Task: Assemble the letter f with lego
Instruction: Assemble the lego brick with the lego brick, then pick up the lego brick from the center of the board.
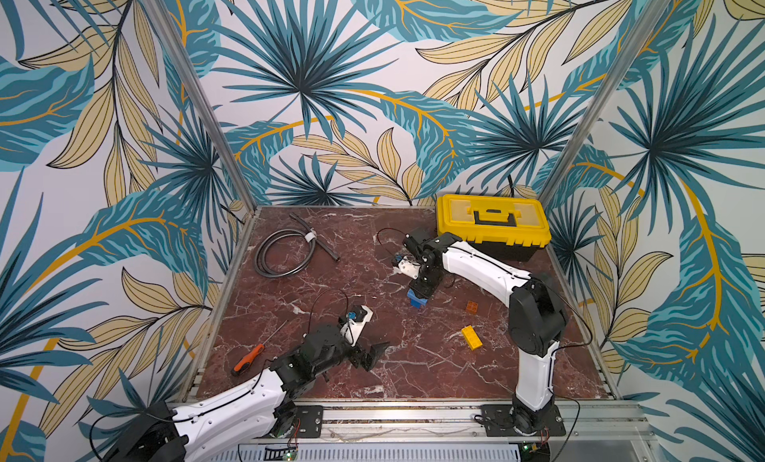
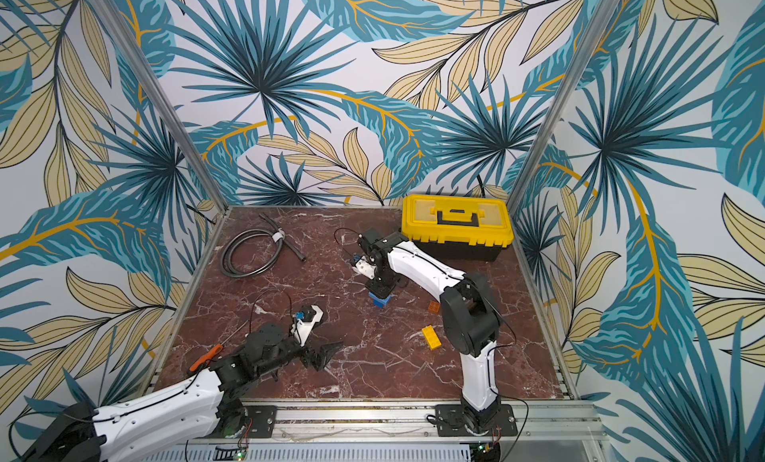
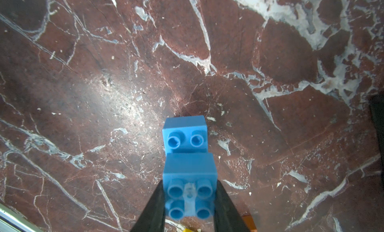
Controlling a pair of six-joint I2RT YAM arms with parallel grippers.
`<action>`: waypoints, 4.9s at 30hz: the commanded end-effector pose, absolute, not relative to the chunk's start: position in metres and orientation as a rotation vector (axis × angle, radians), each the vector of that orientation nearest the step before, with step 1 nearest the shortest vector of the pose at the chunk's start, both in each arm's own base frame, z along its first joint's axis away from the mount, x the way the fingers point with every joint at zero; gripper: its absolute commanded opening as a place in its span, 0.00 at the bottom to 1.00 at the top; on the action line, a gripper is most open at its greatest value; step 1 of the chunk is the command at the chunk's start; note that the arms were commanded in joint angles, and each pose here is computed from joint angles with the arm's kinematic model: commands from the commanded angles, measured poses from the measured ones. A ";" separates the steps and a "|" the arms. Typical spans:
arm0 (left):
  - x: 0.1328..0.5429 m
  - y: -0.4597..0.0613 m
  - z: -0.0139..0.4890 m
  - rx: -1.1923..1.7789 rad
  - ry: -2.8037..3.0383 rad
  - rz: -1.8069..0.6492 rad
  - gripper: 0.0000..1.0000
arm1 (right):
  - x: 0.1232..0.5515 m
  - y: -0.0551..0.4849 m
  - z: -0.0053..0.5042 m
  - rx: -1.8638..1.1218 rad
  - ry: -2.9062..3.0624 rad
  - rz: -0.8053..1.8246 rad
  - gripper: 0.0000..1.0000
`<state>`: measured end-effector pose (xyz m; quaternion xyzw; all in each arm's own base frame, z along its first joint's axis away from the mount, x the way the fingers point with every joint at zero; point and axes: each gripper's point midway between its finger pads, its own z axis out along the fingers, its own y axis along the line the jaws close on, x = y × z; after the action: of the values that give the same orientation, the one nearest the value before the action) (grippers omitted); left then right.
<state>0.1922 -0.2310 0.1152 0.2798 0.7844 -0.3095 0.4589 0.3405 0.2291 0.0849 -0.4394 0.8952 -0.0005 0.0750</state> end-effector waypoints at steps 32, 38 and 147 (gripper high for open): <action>0.191 -0.233 0.118 0.701 1.914 -0.775 0.99 | 0.329 0.220 0.049 -1.112 2.911 -0.055 0.24; 0.191 -0.233 0.119 0.701 1.913 -0.774 0.99 | 0.330 0.213 0.049 -0.983 2.944 -0.111 0.26; 0.174 -0.280 0.126 1.015 1.861 -0.927 1.00 | 0.310 0.062 0.021 0.293 2.900 -0.279 0.45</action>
<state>0.1752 -0.2764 0.1189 0.3954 0.7470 -0.3596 0.3954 0.3155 0.0645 0.0310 0.0904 0.9845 -0.0926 0.1185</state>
